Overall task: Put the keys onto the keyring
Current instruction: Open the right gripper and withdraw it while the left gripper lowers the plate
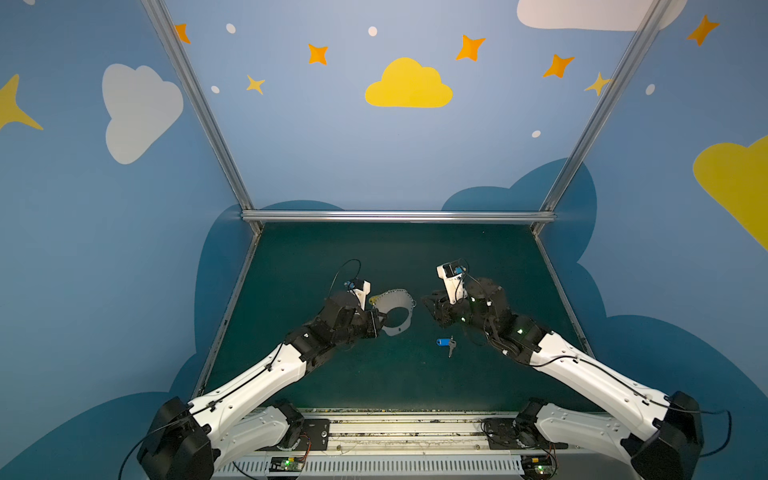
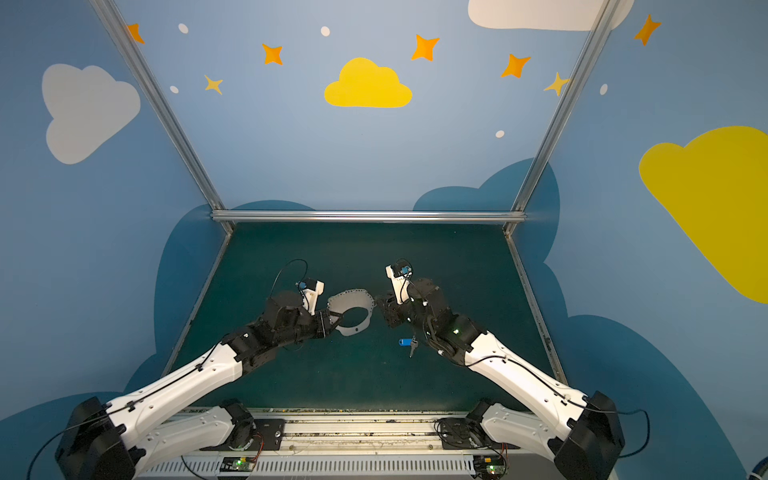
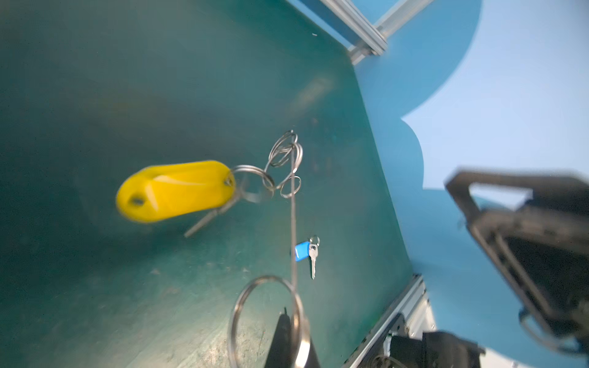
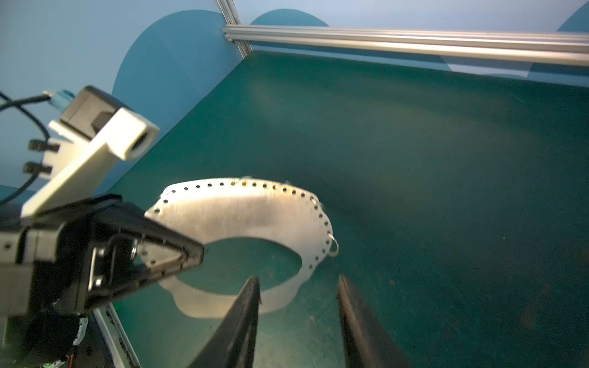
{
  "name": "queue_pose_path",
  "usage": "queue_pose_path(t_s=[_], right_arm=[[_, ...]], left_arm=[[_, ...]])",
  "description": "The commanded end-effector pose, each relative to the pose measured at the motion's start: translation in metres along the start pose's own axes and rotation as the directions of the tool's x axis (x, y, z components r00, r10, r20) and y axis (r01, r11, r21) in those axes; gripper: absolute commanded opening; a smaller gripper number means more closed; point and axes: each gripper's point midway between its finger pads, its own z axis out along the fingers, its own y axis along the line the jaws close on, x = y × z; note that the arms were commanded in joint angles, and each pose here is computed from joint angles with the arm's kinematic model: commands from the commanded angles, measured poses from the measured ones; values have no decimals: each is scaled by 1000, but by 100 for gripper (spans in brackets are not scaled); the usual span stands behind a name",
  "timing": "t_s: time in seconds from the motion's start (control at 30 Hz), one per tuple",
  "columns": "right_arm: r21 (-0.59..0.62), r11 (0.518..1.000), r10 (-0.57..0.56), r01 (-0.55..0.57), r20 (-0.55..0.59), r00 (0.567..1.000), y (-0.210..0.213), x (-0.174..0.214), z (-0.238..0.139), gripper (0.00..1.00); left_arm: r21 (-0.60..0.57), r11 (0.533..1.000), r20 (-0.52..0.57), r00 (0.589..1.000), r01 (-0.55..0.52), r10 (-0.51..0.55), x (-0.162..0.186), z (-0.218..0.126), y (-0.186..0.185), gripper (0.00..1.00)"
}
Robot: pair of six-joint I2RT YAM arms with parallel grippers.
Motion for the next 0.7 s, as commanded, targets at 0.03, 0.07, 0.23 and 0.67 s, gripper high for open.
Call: queue_pose_path(t_s=[0.03,0.07,0.23,0.67], right_arm=[[18,999,52,-51,-27,998,-9,20,0,43],[17,998,57,-57,-23,998,-10,21,0,44],[21,998,64,-64,-19,998,-13,26,1,44],[40,995,90,-89,-12,996,-22,35,4,44]], left_arm=[[-48,985,50,985,169,-166,-30,0,21,4],[-62,981,64,982,184,-180,-36,0,28,4],[-110,954,162,952,280,-260,-74,-1,64,4],[28,868,136,858,496,-495,-37,62,109,4]])
